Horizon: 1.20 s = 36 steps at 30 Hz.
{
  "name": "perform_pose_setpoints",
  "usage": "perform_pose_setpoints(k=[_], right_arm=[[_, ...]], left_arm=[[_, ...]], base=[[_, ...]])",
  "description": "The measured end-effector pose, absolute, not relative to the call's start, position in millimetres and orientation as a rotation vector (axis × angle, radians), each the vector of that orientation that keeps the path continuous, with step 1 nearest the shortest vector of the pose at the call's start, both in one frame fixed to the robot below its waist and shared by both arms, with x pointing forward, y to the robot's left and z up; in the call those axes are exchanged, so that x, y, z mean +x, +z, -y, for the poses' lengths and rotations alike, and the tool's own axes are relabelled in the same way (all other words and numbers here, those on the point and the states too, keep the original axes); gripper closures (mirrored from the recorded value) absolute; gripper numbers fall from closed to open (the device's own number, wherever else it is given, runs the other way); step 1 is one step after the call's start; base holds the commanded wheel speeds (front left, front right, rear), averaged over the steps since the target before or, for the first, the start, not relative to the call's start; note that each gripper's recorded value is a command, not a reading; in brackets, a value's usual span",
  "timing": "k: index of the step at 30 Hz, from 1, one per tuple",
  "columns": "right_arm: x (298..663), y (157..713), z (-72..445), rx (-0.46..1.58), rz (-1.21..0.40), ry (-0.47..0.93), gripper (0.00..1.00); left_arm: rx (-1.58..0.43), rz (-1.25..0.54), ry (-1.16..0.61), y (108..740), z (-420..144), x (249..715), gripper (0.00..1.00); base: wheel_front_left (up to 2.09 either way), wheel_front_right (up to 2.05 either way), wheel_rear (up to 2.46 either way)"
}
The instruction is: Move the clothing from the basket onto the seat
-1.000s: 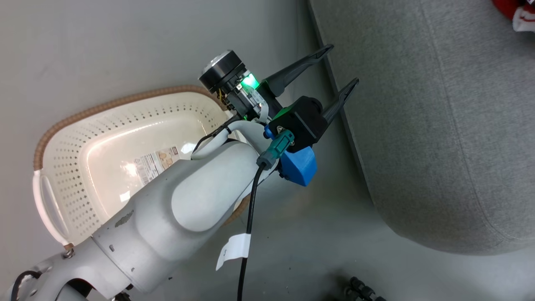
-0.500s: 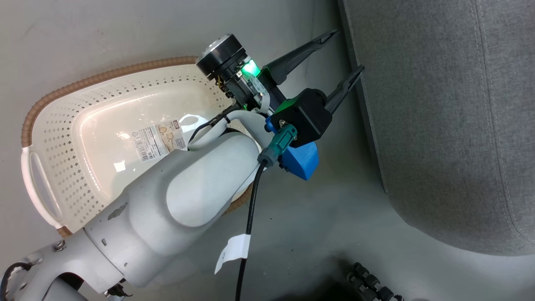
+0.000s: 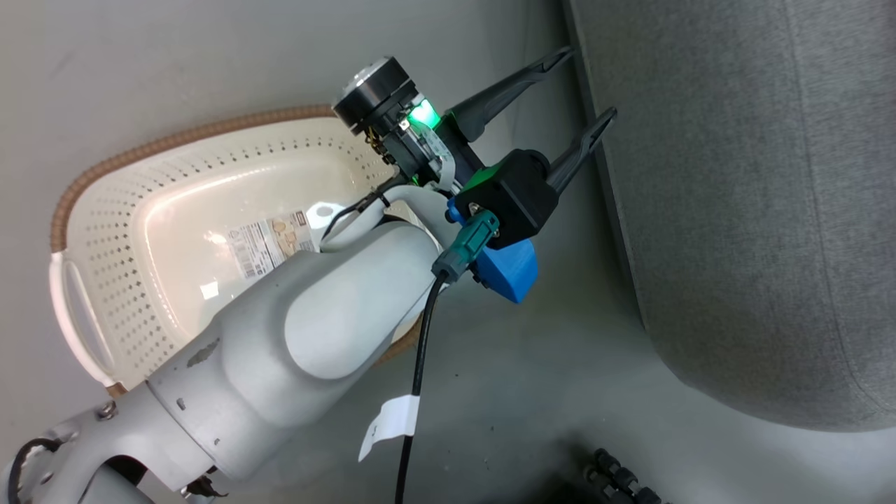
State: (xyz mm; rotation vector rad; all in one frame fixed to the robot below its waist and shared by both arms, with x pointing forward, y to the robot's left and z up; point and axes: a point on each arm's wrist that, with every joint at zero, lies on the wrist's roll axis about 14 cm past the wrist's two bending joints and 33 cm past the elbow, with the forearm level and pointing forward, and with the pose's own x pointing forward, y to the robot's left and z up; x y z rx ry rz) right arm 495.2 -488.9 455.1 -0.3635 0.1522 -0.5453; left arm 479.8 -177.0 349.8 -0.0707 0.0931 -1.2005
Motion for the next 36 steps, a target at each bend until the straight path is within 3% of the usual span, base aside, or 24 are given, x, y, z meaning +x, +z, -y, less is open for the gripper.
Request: perform_pose_setpoints(k=[10, 17, 28, 36], right_arm=[[447.3, 512.0, 480.9, -0.398, -0.048, -0.552, 0.00], [445.6, 554.7, 435.5, -0.397, 0.079, -0.428, 0.00], [460.4, 576.2, 329.2, -0.290, 0.206, -0.154, 0.00], [461.3, 578.8, 256.4, -0.196, 0.249, 0.011, 0.00]], left_arm=[[-0.092, -0.038, -1.125, 402.1, 171.3, 479.2, 0.00], [-0.123, 0.043, -0.976, 462.8, 145.4, 490.8, 0.00], [-0.110, 0.127, -0.641, 522.0, 47.7, 503.7, 0.00], [-0.082, 0.126, -0.407, 531.3, -37.0, 490.9, 0.00]], base=[[0.00, 0.00, 0.00], [0.00, 0.00, 0.00], [0.00, 0.00, 0.00], [0.00, 0.00, 0.00]])
